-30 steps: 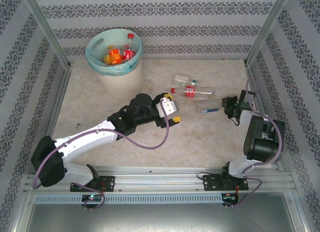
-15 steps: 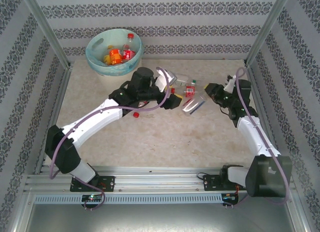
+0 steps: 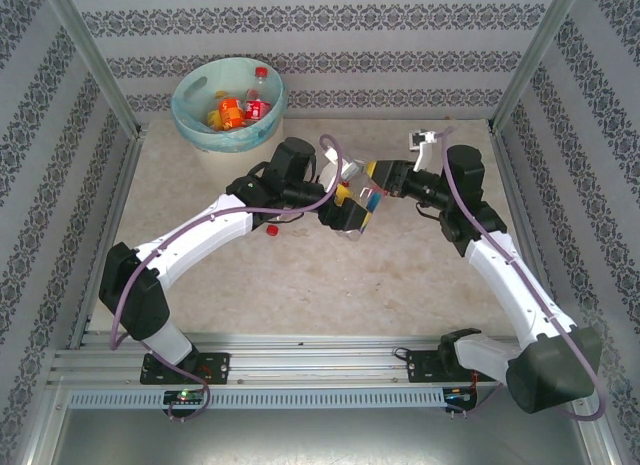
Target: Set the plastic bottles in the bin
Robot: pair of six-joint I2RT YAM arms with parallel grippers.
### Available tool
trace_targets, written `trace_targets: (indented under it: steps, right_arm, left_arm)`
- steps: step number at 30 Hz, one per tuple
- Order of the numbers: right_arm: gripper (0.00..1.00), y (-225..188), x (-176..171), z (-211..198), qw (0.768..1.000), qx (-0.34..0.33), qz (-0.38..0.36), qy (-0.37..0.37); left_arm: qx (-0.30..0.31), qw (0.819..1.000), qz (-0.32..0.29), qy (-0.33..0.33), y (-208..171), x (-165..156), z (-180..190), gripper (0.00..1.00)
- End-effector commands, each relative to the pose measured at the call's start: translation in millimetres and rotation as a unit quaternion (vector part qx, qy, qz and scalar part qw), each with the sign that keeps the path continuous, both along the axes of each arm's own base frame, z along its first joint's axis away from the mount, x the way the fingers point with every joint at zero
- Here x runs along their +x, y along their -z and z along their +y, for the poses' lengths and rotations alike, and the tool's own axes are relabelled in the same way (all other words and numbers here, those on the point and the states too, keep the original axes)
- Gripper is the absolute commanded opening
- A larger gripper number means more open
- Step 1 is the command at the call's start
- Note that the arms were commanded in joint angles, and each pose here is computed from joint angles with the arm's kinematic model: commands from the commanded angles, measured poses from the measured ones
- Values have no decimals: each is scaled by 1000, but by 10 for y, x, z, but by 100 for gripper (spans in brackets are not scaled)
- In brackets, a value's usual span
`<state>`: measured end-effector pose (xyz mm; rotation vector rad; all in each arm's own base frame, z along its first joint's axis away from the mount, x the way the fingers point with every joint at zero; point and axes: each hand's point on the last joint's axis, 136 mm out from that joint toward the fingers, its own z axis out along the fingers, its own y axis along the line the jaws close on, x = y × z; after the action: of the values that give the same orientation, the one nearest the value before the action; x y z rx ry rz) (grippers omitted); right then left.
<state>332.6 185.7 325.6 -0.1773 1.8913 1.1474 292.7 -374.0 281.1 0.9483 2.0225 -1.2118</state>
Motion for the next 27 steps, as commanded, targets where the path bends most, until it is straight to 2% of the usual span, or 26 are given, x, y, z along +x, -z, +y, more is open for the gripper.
trace_targets:
  steps: [1, 7, 10, 13, 15, 17, 18, 20, 22, 27]
  right_arm:
    - [0, -301, -124, 85, 998, -1, -55, -23]
    - [0, -371, -227, 189, 997, -5, -71, -37]
    - [0, -413, -260, 166, 997, -4, -76, -27]
    - [5, -444, -292, 110, 996, -5, -86, -10]
    - [10, -470, -295, 61, 995, -7, -95, 8]
    - [23, -511, -293, -17, 994, -9, -105, 33]
    - [25, -531, -298, -45, 993, -9, -109, 41]
    - [47, -587, -308, -105, 991, -10, -120, 60]
    - [58, -649, -330, -171, 988, -10, -130, 80]
    - [63, -793, -386, -411, 976, -14, -158, 147]
  left_arm:
    - [-36, 999, 0, 9, -220, -10, -3, 77]
    - [-37, 999, -11, 2, -264, 18, 34, 51]
    - [-36, 999, -24, -3, -289, 17, 63, 42]
    - [-35, 999, -38, -11, -305, 34, 95, 38]
    - [-35, 998, -45, -14, -321, 45, 108, 34]
    - [-36, 998, -48, -17, -325, 58, 118, 31]
    - [-36, 998, -48, -18, -322, 61, 118, 29]
    - [-37, 998, -51, -19, -338, 66, 126, 26]
    - [-40, 997, -55, -21, -369, 68, 136, 26]
    - [-50, 995, -77, -35, -518, 97, 232, 25]
